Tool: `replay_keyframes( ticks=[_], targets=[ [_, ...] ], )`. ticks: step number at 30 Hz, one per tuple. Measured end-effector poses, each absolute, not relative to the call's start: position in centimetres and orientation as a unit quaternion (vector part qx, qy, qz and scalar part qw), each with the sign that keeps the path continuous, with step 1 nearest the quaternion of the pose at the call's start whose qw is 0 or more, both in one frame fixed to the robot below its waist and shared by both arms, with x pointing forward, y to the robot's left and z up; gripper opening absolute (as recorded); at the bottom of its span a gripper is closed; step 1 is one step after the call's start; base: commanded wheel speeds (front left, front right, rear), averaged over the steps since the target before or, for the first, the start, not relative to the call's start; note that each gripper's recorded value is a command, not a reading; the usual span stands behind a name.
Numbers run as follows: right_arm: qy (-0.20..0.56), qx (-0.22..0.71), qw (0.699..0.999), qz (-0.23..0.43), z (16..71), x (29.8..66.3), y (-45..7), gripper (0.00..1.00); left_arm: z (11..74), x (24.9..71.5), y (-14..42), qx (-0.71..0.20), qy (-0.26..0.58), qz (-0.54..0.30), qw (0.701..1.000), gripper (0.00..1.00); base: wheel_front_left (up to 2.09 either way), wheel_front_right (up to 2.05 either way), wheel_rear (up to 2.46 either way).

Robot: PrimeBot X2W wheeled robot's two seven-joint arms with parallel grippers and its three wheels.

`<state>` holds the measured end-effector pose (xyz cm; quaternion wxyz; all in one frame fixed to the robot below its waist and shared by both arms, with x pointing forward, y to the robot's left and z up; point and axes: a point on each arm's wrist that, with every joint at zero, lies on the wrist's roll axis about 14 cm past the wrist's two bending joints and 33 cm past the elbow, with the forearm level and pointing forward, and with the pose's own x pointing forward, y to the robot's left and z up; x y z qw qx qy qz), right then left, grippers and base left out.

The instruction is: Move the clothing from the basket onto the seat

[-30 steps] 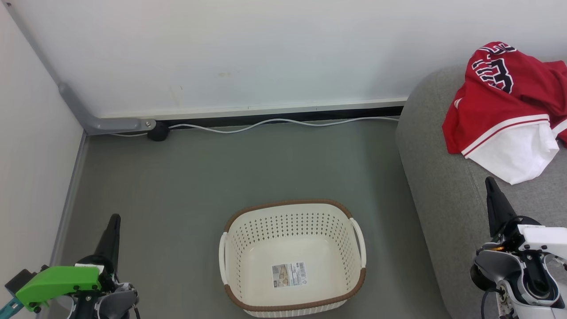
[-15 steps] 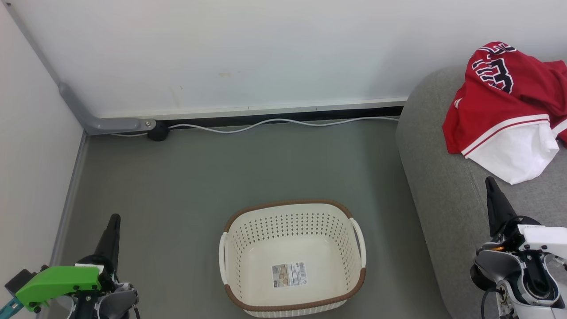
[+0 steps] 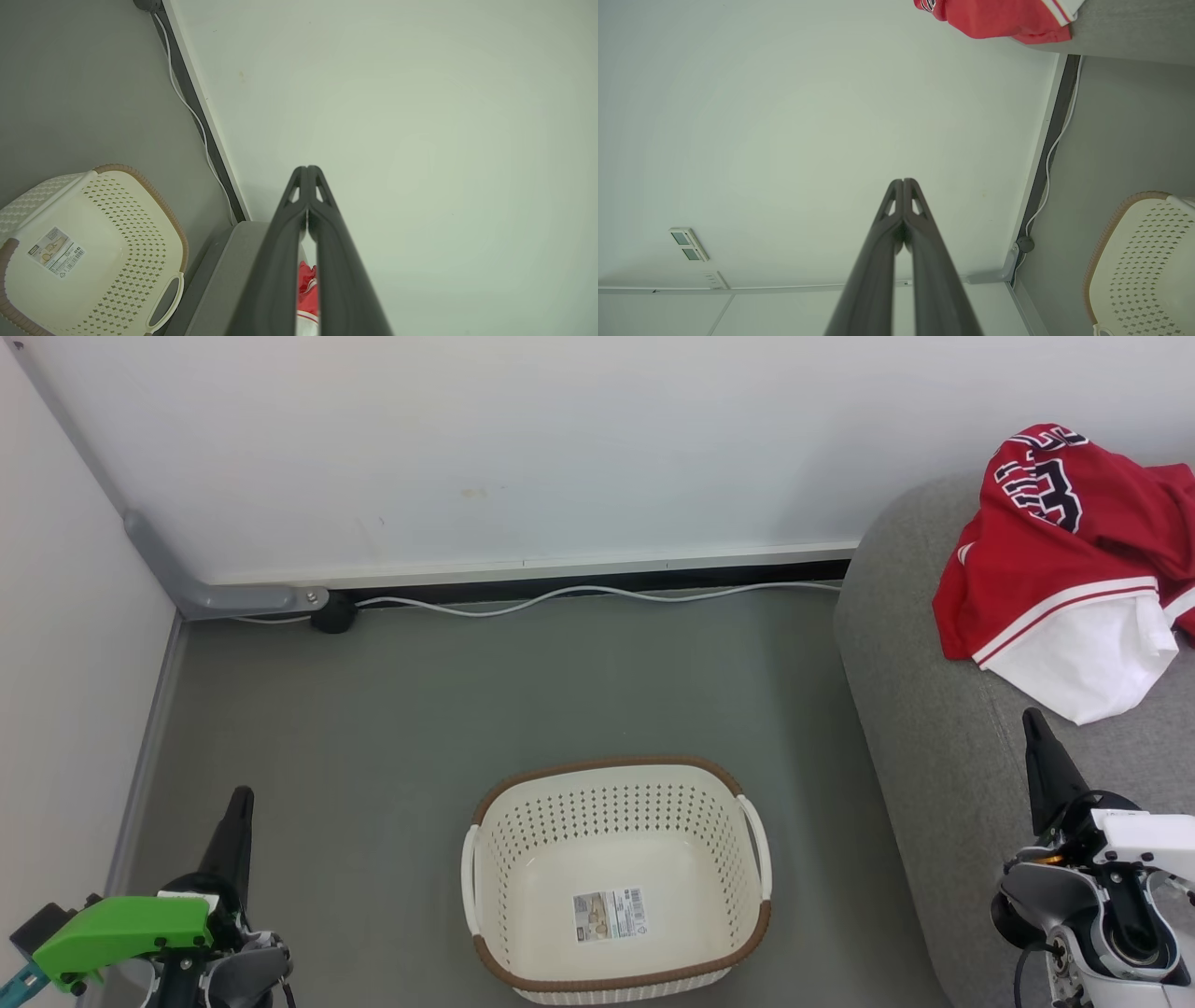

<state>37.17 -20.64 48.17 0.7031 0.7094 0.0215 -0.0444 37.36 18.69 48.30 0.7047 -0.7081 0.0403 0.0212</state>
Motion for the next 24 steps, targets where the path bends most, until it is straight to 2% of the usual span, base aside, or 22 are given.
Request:
replay_keyframes(
  ticks=[24],
  targets=[
    [0.021,0.710,0.703,-0.044,48.18,37.17,-20.66,0.00,48.35,37.38,18.69,-0.708,0.040,0.021,0.705,0.00,0.00,0.00,0.00]
  ],
)
